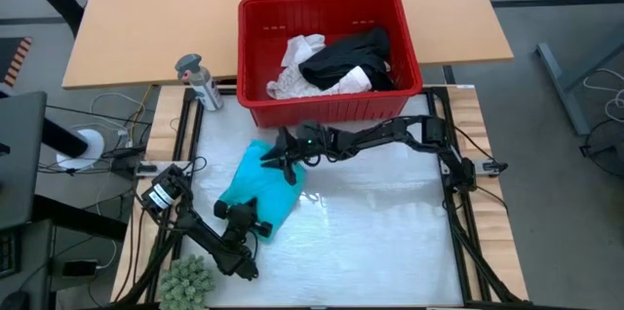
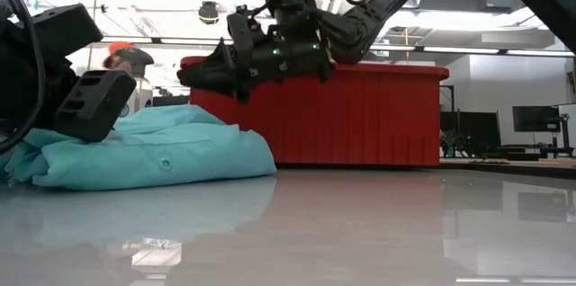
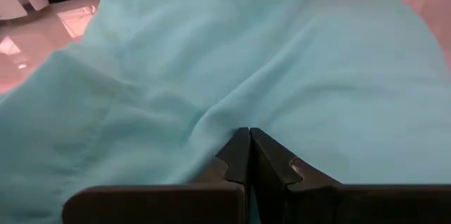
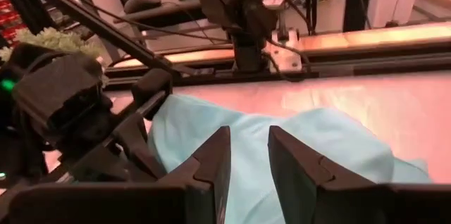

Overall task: Fold laundry
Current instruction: Fold the light blue shorts

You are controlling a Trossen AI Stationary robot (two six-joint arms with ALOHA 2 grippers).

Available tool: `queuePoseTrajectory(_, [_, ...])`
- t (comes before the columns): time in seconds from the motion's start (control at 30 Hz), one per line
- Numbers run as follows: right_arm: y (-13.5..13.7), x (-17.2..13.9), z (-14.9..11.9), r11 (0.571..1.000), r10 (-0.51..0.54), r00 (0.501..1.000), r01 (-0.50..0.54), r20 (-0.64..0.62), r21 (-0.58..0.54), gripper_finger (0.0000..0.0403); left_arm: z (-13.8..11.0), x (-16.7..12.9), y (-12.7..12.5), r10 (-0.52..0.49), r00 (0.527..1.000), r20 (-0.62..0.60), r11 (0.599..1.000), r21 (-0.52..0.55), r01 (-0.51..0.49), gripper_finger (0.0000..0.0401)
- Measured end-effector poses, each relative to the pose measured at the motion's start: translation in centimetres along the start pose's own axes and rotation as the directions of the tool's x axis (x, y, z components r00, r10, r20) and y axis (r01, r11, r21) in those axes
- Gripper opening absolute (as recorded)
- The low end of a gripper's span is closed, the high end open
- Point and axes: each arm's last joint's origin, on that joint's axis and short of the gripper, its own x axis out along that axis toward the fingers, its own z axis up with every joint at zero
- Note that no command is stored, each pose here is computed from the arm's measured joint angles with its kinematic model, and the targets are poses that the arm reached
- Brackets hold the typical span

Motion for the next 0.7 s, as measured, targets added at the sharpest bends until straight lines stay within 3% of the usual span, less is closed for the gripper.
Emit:
queuePoseTrajectory(0.27, [-1.7, 2.9, -0.1, 1.000, -0.024, 0.999, 0.024, 0.034, 0.011, 0.0122, -0.3, 0.6, -1.0, -0.018, 0.999, -0.044, 0.999, 0.043, 0.020, 0.0000])
queuePoseTrajectory(0.47, [-3.0, 5.1, -2.8, 0.998, -0.031, 0.998, 0.035, -0.058, 0.060, 0.0122, -0.2, 0.9, -1.3, 0.003, 0.996, -0.089, 0.995, 0.100, 0.005, 0.0000])
queuePoseTrajectory(0.7, [-4.7, 4.9, -3.4, 0.991, -0.108, 0.990, 0.115, -0.091, 0.075, 0.0122, -0.2, 0.8, -1.2, 0.003, 0.996, -0.085, 0.995, 0.101, 0.006, 0.0000])
